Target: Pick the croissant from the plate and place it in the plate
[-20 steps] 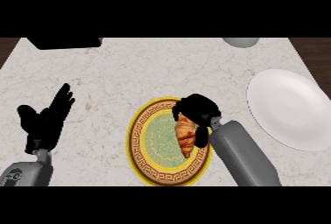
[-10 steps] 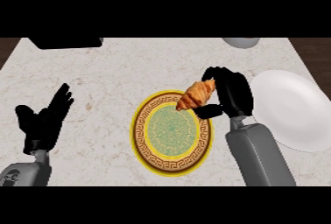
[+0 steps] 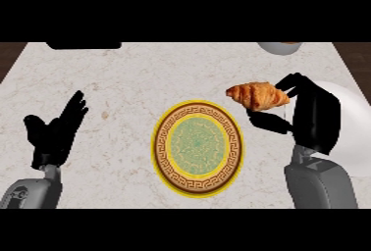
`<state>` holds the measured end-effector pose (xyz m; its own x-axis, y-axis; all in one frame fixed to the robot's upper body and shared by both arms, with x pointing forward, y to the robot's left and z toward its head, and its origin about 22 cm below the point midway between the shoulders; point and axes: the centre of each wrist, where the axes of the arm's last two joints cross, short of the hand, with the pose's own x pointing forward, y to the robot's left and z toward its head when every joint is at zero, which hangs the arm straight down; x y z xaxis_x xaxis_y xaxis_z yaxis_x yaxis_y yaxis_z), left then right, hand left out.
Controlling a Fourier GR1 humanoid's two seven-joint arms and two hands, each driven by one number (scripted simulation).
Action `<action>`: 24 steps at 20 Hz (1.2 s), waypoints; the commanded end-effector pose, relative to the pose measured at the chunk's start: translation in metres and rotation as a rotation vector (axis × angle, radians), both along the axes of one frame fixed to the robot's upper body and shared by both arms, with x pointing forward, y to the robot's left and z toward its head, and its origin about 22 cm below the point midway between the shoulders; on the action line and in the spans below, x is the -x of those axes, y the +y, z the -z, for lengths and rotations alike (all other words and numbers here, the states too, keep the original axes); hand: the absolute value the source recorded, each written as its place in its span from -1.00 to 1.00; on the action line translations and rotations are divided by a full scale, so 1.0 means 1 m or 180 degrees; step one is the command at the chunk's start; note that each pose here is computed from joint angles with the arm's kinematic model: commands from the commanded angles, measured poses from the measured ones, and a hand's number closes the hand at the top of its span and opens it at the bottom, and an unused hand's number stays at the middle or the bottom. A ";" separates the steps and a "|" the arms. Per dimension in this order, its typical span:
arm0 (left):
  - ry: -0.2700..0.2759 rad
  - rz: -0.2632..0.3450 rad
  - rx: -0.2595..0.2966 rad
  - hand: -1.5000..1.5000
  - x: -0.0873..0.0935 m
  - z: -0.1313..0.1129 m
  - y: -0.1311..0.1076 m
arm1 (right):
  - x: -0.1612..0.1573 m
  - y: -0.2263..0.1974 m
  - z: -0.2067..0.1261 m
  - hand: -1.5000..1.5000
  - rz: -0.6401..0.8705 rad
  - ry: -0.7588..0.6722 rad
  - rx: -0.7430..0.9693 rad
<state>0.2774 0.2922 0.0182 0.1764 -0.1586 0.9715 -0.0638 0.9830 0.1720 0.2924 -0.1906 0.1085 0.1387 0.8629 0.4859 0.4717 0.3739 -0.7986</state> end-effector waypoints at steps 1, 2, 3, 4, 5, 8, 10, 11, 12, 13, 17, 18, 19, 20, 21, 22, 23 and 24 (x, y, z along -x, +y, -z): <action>-0.0036 0.0076 0.0025 0.00 -0.013 -0.003 -0.002 | 0.007 -0.031 -0.010 1.00 0.0282 -0.0112 -0.0316; -0.0001 0.0043 0.0015 0.00 0.002 0.007 0.002 | 0.008 -0.047 0.010 1.00 0.0373 -0.0148 -0.0275; -0.0033 0.0052 0.0016 0.00 0.001 0.002 0.000 | 0.018 -0.067 0.004 1.00 0.0378 -0.0058 -0.0148; -0.0013 0.0061 0.0018 0.00 -0.001 0.004 -0.004 | 0.004 -0.082 -0.011 1.00 0.0473 -0.0116 -0.0292; 0.0030 0.0048 0.0027 0.00 -0.010 -0.007 0.002 | 0.006 -0.096 -0.007 1.00 0.0511 -0.0093 -0.0258; -0.0045 0.0077 -0.0006 0.00 -0.003 0.002 -0.003 | 0.008 -0.116 0.007 1.00 0.0597 -0.0063 -0.0265; -0.0025 0.0020 0.0052 0.00 -0.009 -0.001 -0.012 | 0.003 -0.143 -0.003 1.00 0.0619 -0.0071 -0.0303; -0.0045 0.0101 0.0008 0.00 -0.016 -0.008 -0.001 | 0.003 -0.160 0.025 1.00 0.0678 0.0065 -0.0219; -0.0030 0.0058 0.0006 0.00 0.000 0.010 -0.016 | -0.004 -0.160 0.024 1.00 0.0685 0.0095 -0.0181; -0.0019 0.0071 0.0002 0.00 -0.002 -0.012 0.012 | 0.006 -0.172 0.027 1.00 0.0704 0.0166 -0.0116; -0.0067 0.0058 0.0027 0.00 -0.013 -0.006 0.012 | 0.009 -0.203 0.056 1.00 0.0506 0.0805 -0.0025; -0.0067 0.0053 -0.0038 0.00 -0.012 -0.011 -0.005 | -0.010 -0.210 0.042 1.00 0.0533 0.0804 -0.0260; -0.0045 0.0044 -0.0030 0.00 -0.010 -0.011 0.004 | 0.006 -0.212 0.064 1.00 0.0559 0.0730 -0.0700; -0.0059 0.0069 0.0043 0.00 0.001 0.016 -0.017 | -0.006 -0.214 0.045 1.00 0.0509 0.0843 -0.0853; -0.0051 0.0037 0.0004 0.00 0.001 0.003 0.005 | -0.002 -0.218 0.063 -1.00 0.0459 0.0928 -0.0826; 0.0020 0.0082 0.0029 0.00 -0.011 0.011 -0.012 | -0.004 -0.223 0.065 -1.00 0.0355 0.0992 -0.0783; -0.0049 0.0080 0.0005 0.00 -0.004 -0.002 0.002 | 0.004 -0.231 0.080 -1.00 0.0260 0.1039 -0.0745; 0.0006 0.0050 0.0009 0.00 -0.009 0.006 -0.034 | 0.004 -0.234 0.081 -1.00 0.0150 0.0936 -0.0698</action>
<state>0.2841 0.2829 0.0159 0.1660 -0.1588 0.9733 -0.0461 0.9846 0.1685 0.2933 -0.4070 0.0448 0.3804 0.7315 0.5658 0.2989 0.4818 -0.8238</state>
